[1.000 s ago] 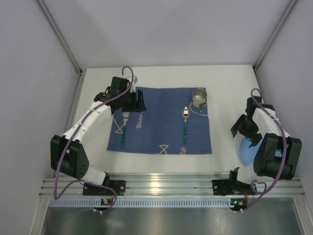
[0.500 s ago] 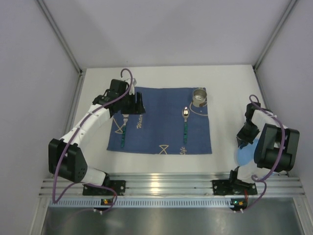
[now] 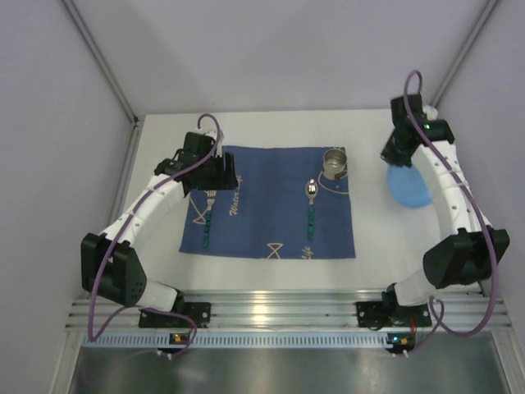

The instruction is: Set the dinner table for one person

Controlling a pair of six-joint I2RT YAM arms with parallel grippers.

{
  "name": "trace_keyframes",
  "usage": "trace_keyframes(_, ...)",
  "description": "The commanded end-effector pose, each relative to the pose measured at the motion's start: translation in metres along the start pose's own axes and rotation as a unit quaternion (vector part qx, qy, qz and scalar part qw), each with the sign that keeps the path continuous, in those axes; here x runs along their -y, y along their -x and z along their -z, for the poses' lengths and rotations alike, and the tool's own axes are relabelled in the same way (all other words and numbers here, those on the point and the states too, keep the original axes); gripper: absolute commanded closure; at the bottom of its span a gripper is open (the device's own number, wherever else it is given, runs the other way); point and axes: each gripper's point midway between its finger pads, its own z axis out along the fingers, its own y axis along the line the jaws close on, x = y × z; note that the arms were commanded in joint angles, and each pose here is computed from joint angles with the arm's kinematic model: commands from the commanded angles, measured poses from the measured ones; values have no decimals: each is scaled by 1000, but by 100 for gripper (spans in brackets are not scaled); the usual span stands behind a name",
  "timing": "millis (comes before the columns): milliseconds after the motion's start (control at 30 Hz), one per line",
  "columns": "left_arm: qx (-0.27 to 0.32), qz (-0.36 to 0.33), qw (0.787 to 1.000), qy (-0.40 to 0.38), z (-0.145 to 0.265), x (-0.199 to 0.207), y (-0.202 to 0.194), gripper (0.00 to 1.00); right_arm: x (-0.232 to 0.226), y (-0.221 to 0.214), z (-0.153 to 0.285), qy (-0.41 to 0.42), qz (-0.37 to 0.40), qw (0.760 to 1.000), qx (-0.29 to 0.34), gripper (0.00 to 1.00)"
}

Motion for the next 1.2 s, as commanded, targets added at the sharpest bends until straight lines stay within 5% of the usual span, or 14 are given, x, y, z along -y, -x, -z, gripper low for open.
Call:
trace_keyframes(0, 38, 22, 998, 45, 13, -14, 23, 32, -84, 23, 76, 68, 49, 994, 74, 100)
trace_keyframes(200, 82, 62, 985, 137, 39, -51, 32, 29, -267, -44, 148, 242, 223, 940, 94, 100)
trace_keyframes(400, 106, 83, 966, 221, 67, -90, 21, 27, -362, -141, 163, 373, 305, 876, 25, 100)
trace_keyframes(567, 94, 117, 965, 213, 66, -101, -3, 26, -382, -199, 151, 402, 356, 843, -29, 100)
trace_keyframes(1167, 108, 128, 966, 197, 91, -96, -24, 26, -348, -305, 65, 286, 441, 836, -158, 100)
